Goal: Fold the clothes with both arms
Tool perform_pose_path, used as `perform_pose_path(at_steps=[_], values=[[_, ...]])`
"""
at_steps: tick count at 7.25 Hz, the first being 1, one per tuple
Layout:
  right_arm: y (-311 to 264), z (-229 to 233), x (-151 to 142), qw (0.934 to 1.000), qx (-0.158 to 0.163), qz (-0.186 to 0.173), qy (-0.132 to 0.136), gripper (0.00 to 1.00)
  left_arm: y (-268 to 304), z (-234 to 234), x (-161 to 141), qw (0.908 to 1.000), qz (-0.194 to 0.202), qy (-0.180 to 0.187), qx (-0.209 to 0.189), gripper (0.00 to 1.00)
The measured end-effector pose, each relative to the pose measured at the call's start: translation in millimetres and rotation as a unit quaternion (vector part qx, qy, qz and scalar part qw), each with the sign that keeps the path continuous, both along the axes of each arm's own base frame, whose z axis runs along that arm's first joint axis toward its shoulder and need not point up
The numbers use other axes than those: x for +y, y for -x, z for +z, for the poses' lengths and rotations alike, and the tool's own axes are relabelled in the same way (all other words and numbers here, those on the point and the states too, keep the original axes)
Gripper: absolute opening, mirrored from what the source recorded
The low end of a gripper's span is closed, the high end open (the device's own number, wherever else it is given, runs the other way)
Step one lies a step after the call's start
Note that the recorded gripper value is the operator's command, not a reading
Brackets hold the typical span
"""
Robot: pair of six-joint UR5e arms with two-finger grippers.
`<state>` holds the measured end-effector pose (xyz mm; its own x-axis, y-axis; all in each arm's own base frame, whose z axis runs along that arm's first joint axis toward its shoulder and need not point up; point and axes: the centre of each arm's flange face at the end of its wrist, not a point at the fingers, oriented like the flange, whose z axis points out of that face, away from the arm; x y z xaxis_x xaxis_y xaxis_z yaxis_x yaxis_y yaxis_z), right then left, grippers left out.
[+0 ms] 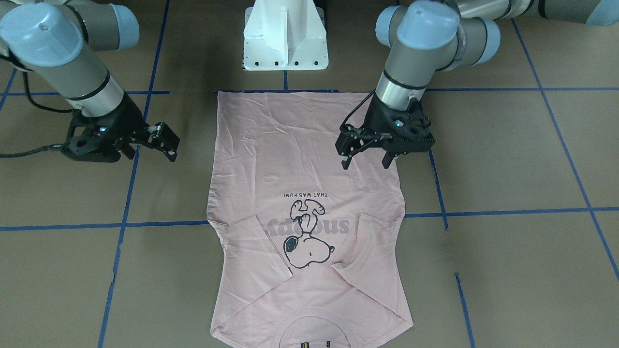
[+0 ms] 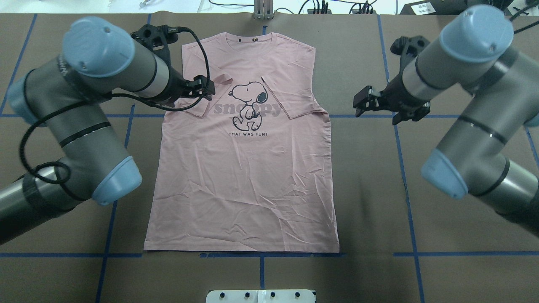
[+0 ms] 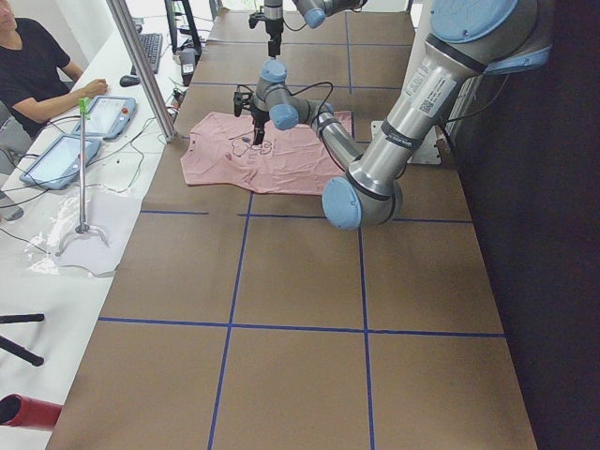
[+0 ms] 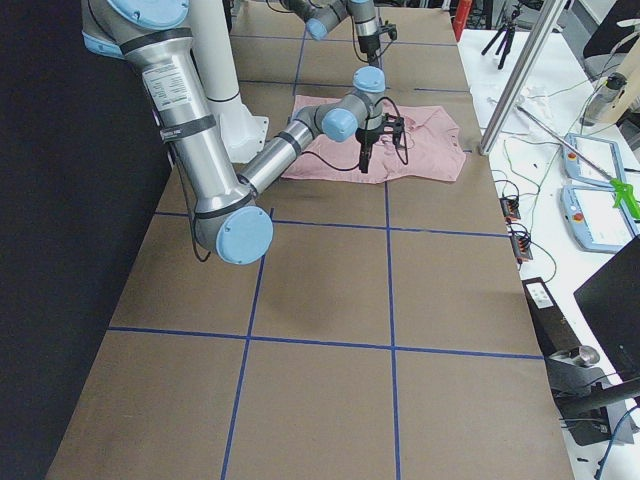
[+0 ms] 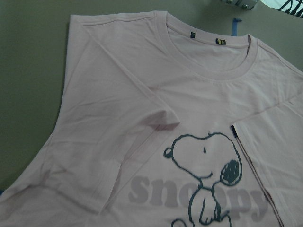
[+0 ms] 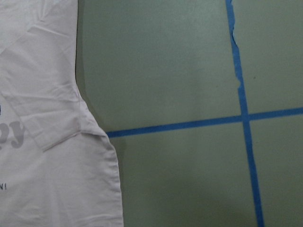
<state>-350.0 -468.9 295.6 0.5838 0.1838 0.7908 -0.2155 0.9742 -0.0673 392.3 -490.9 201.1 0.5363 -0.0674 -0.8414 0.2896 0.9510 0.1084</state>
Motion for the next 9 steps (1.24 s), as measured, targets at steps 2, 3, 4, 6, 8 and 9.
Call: perform_pose_path(at_steps=[2, 3, 4, 6, 8, 9], values=[[63, 1, 91, 0.9997, -0.021, 0.016, 0.004, 1.0, 29, 6, 30, 0.9999, 0.014, -0.005, -0.003, 1.0], [89, 0, 130, 0.9998, -0.005, 0.017, 0.013, 1.0, 33, 11, 34, 0.9997, 0.02, -0.008, -0.008, 1.0], [108, -4, 164, 0.9995, 0.022, 0.018, 0.016, 1.0, 34, 12, 36, 0.9996, 0.023, -0.012, -0.009, 1.0], [134, -3, 211, 0.9985, 0.052, -0.001, 0.016, 1.0, 39, 8, 40, 0.9996, 0.023, -0.018, -0.005, 1.0], [154, 7, 237, 0.9975, 0.07, -0.005, -0.001, 1.0, 39, 7, 42, 0.9996, 0.023, -0.018, -0.004, 1.0], [164, 16, 242, 0.997, 0.077, -0.004, -0.009, 1.0, 39, 6, 42, 0.9996, 0.023, -0.018, -0.003, 1.0]])
